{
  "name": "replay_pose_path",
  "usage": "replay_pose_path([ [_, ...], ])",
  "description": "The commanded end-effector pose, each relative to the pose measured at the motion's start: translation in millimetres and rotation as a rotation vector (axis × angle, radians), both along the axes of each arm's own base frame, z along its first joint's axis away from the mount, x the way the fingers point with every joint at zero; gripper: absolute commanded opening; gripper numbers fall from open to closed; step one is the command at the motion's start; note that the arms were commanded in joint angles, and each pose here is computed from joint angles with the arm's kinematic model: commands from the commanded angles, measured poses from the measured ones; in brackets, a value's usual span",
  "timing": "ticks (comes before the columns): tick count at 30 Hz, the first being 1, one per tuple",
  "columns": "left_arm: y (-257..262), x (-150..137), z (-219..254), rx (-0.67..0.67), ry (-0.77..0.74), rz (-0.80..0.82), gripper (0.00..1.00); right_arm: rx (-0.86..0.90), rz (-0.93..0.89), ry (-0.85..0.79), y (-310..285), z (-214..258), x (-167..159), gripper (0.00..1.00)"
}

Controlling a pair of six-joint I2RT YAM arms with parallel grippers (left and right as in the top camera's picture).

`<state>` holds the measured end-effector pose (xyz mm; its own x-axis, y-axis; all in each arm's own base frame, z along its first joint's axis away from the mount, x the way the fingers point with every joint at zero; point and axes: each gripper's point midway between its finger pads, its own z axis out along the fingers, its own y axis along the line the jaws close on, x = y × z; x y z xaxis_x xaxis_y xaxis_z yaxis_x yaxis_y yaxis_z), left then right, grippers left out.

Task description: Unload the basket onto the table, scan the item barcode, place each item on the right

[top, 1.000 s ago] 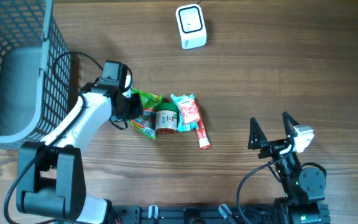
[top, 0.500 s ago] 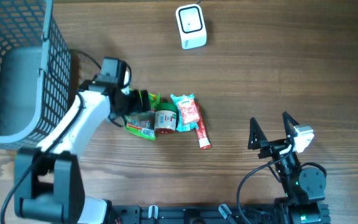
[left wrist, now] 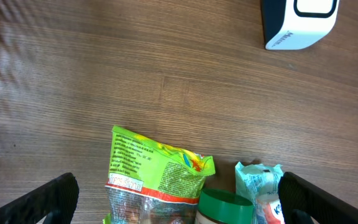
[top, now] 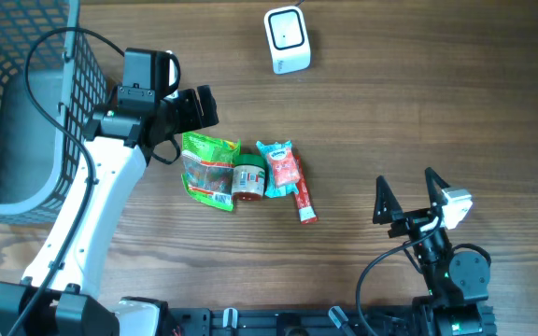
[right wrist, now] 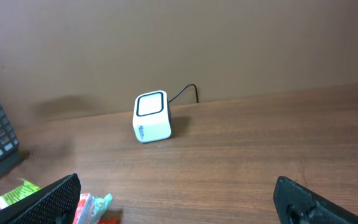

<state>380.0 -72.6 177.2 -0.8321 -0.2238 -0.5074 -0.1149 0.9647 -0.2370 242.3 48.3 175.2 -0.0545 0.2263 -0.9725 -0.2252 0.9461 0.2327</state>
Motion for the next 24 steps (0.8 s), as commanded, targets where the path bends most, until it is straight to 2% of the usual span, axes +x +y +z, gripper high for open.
replay_pose_path([
  [1,15.7,3.5,3.1,0.043,-0.016,0.091,1.00,0.085,-0.004,0.030,-1.0,-1.8,0.1,1.00],
  [3,33.8,7.2,5.4,0.089,-0.036,0.191,1.00,0.136,0.014,0.081,2.5,-1.9,-1.4,1.00],
  [7,61.1,11.0,6.8,0.115,-0.047,0.270,1.00,0.068,0.008,0.191,1.6,21.6,-7.3,1.00],
  [12,94.9,8.5,2.4,0.121,-0.022,0.355,1.00,0.012,0.000,0.395,1.5,111.3,1.3,1.00],
  [17,98.5,8.3,2.5,0.121,-0.022,0.364,1.00,-0.024,0.021,0.853,10.6,132.7,29.3,1.00],
  [20,98.5,8.3,2.5,0.121,-0.022,0.364,1.00,-0.001,0.082,0.940,26.5,133.4,71.4,1.00],
  [22,98.5,8.3,2.5,0.121,-0.022,0.364,1.00,0.005,0.246,0.964,52.2,123.1,88.4,1.00],
  [23,98.5,8.4,2.5,0.121,-0.023,0.364,1.00,0.004,0.359,0.980,67.7,113.6,94.3,0.93],
  [24,98.5,8.3,2.5,0.121,-0.022,0.364,1.00,0.010,0.427,1.013,77.0,100.9,98.8,0.80],
])
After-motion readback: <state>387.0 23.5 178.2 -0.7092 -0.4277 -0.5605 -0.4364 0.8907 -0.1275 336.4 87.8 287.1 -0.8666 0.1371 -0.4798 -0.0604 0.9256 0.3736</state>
